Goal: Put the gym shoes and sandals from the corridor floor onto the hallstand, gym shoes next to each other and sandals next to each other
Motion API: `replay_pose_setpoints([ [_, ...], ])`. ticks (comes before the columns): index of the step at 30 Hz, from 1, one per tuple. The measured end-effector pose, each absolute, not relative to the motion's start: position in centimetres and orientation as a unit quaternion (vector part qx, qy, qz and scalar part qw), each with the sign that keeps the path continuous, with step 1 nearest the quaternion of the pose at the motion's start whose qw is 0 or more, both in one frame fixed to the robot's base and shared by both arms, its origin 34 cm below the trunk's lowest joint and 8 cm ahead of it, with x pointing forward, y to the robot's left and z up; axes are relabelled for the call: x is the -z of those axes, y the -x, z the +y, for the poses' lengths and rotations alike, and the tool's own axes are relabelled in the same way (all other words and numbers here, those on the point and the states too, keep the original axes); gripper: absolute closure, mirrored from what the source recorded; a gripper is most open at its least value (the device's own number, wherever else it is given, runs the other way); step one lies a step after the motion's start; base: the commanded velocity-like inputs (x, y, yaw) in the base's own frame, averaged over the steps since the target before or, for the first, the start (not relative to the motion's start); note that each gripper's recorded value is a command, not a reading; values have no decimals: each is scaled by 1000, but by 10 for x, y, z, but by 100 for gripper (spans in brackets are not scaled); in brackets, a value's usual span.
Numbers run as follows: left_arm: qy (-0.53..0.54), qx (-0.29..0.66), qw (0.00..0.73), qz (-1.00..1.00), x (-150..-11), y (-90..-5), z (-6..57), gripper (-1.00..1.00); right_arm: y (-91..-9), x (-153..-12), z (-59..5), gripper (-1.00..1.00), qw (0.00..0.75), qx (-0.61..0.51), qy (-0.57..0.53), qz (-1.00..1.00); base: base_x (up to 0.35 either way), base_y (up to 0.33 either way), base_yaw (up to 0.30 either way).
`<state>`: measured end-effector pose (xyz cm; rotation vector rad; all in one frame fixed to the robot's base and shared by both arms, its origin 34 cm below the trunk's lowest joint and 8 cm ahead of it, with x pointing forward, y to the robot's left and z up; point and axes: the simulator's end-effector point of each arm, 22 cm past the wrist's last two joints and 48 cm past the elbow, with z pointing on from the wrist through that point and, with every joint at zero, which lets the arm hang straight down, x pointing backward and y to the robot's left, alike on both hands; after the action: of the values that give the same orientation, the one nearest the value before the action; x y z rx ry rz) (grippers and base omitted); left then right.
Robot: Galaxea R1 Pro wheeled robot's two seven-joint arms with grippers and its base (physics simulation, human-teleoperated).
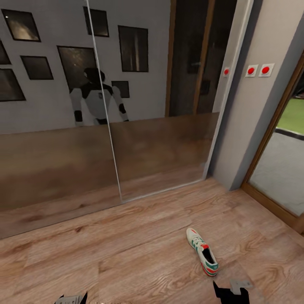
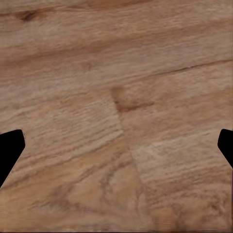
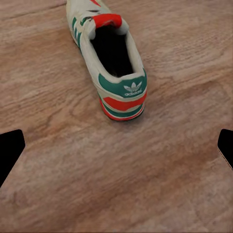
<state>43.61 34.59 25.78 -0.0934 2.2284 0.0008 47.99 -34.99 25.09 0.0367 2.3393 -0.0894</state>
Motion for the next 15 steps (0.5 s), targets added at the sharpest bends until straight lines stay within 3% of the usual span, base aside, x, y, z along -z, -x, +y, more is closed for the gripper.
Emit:
replay_pose_setpoints([
  [8,38,0,440,897,-258,-436,346,-100,-480,-251,-350,-100,390,35,-15,920,0,-264,275],
  [15,38,-1,440,897,-258,-436,346,-100,-480,-251,-351,-100,390,36,-14,920,0,-97,89],
])
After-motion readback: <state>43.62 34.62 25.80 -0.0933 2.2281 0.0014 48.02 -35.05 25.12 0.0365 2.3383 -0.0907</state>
